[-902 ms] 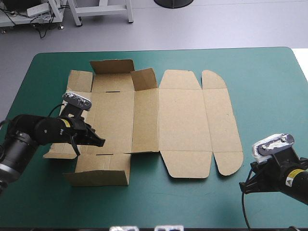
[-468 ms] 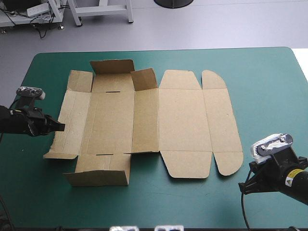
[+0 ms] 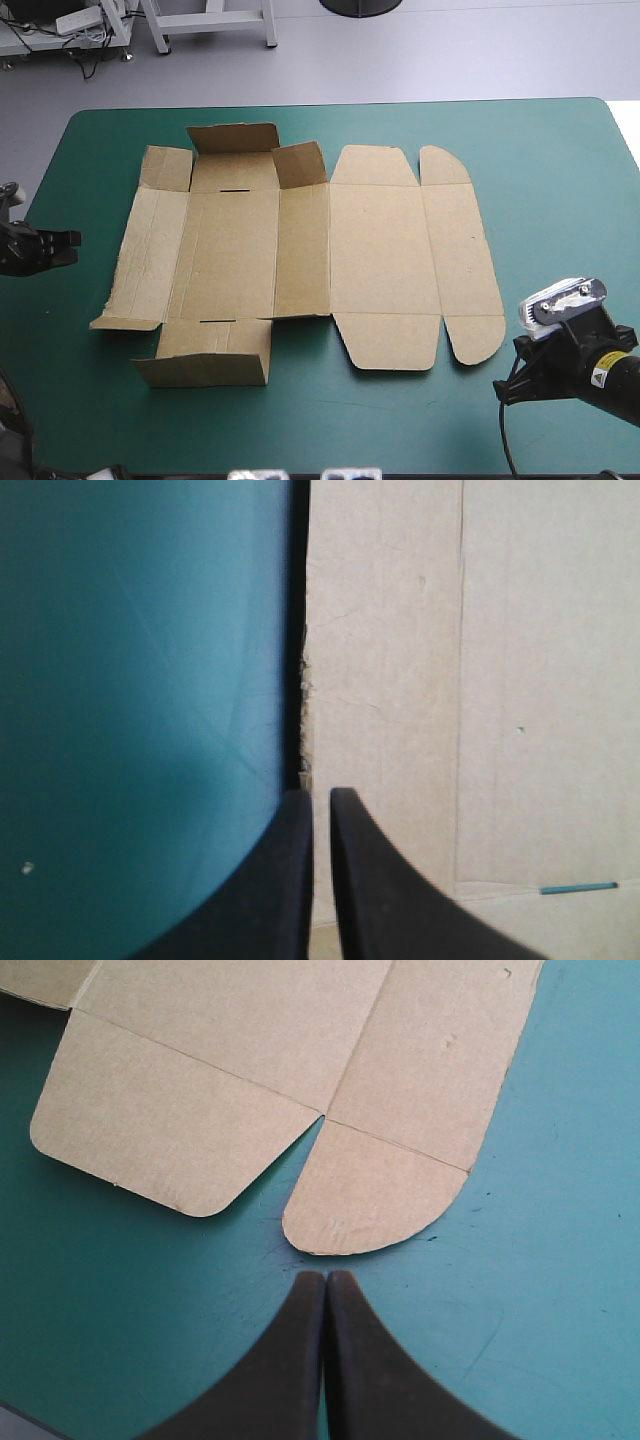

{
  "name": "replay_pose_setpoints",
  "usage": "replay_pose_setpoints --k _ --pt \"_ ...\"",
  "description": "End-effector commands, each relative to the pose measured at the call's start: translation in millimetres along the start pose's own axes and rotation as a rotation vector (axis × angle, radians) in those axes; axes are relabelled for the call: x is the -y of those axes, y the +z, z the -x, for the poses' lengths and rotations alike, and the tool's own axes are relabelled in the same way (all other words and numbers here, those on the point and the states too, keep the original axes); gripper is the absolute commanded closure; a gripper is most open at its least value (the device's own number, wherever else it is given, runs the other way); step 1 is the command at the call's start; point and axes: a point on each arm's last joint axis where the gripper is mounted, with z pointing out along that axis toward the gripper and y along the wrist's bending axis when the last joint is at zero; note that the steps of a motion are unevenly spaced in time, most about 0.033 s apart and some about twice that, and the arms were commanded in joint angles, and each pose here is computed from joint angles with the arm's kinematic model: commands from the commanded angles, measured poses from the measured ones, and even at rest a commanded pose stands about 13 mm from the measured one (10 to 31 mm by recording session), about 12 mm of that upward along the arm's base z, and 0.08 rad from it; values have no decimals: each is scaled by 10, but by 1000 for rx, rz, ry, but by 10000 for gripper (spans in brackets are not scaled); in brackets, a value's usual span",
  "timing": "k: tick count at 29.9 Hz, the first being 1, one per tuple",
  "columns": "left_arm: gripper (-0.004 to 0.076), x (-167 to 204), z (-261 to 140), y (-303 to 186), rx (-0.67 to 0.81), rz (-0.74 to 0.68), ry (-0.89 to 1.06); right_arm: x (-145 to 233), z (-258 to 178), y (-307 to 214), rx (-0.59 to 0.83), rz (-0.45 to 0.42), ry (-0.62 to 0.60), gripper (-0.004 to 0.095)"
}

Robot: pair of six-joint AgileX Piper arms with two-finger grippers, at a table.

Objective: Fold the box

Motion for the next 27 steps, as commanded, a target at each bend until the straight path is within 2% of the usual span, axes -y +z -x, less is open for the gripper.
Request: replay_pose_setpoints --k 1,5,7,8,18,27 --pt "557 112 148 -164 32 -83 -36 -3 94 -59 78 -1 -9 926" --pt "266 95 200 -123 14 -131 -73 -3 94 -59 78 -1 -9 926" --pt "182 83 202 -105 11 -135 -77 -3 94 -59 78 -1 -9 926" --pt "167 64 202 -78 3 -136 -81 -5 94 -59 79 1 -8 926" --pt "229 -204 190 477 -138 -200 -140 -6 94 -59 79 2 -3 926" --pt "231 -284 170 763 -198 -247 -185 -6 96 -59 81 2 -3 926"
